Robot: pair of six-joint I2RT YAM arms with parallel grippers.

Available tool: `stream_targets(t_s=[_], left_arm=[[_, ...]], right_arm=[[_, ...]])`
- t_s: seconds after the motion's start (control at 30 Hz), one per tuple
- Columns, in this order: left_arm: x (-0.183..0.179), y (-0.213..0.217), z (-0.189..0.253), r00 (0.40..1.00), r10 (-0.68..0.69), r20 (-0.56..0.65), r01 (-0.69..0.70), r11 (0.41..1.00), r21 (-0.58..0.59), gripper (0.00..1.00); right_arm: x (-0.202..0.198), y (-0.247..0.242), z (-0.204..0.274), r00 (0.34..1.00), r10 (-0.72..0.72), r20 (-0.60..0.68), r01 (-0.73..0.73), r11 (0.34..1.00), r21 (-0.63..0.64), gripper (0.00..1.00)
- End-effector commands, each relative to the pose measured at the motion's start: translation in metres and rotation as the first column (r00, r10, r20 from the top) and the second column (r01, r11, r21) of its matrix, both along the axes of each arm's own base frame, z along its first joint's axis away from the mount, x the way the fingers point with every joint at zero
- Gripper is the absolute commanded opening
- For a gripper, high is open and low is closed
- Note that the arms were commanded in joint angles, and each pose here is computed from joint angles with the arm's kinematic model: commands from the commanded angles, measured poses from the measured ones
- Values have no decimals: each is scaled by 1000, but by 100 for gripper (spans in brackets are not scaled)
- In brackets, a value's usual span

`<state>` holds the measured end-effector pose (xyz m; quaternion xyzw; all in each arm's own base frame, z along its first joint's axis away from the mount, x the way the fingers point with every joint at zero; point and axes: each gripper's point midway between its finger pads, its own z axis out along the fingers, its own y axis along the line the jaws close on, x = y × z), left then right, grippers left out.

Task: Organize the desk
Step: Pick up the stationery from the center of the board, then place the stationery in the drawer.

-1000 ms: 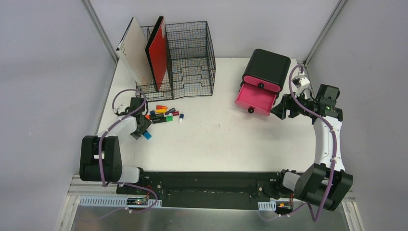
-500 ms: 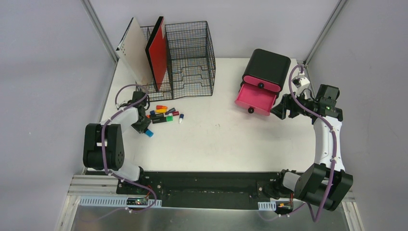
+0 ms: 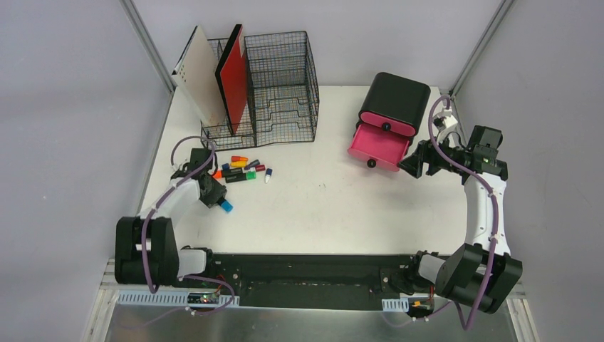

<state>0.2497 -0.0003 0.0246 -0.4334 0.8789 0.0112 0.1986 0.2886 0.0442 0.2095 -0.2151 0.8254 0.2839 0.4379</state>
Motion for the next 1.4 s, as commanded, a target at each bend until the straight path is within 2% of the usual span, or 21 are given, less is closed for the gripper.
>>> stream_targets(t_s=[0.0,0.13,0.23,0.4,0.5,0.57,0.73,0.77,0.87,1.07,1.2,1.27,1.3,1.33,1.37], left_arm=[[9,-30,24,976,-110,187,135,982,-132,0],[10,-61,47,911,-188,366,284,931,-229,0],[11,-83,69,831,-234,505,401,881,-251,0],[8,-131,113,642,-300,705,607,760,-230,0],[8,-167,141,500,-310,809,707,685,-174,0],[3,-194,155,417,-323,850,766,628,-137,0],[-2,-251,181,285,-357,890,839,541,-51,0],[-5,-267,186,257,-370,893,855,518,-32,0],[-3,-294,199,210,-395,894,852,522,31,0],[3,-337,216,162,-397,903,820,564,101,0],[0,-373,218,97,-413,905,865,486,129,0],[-3,-389,215,60,-435,898,887,437,152,0],[-5,-394,212,46,-449,892,895,415,163,0],[-7,-398,209,31,-459,888,901,398,174,0],[-9,-401,205,20,-471,882,903,386,186,0]], right_arm=[[-12,18,24,989,105,105,-111,992,58,73],[-21,32,31,979,166,121,-182,973,139,73],[-29,42,37,967,216,133,-241,948,211,73],[-44,62,51,937,317,149,-350,861,370,74],[-51,73,54,917,368,152,-397,819,415,74],[-55,80,53,903,401,153,-427,800,422,74],[-73,100,51,863,486,139,-493,749,442,77],[-74,103,51,848,502,171,-524,743,417,78],[-80,108,48,828,531,181,-555,730,400,80],[-80,108,46,819,543,189,-571,733,369,80],[-72,104,41,838,531,126,-537,761,365,80],[-52,99,31,879,476,44,-461,821,336,80],[-37,95,23,924,383,-24,-357,882,309,82],[-20,90,20,959,283,-10,-270,925,266,87],[-18,88,21,970,244,22,-242,938,248,93]])
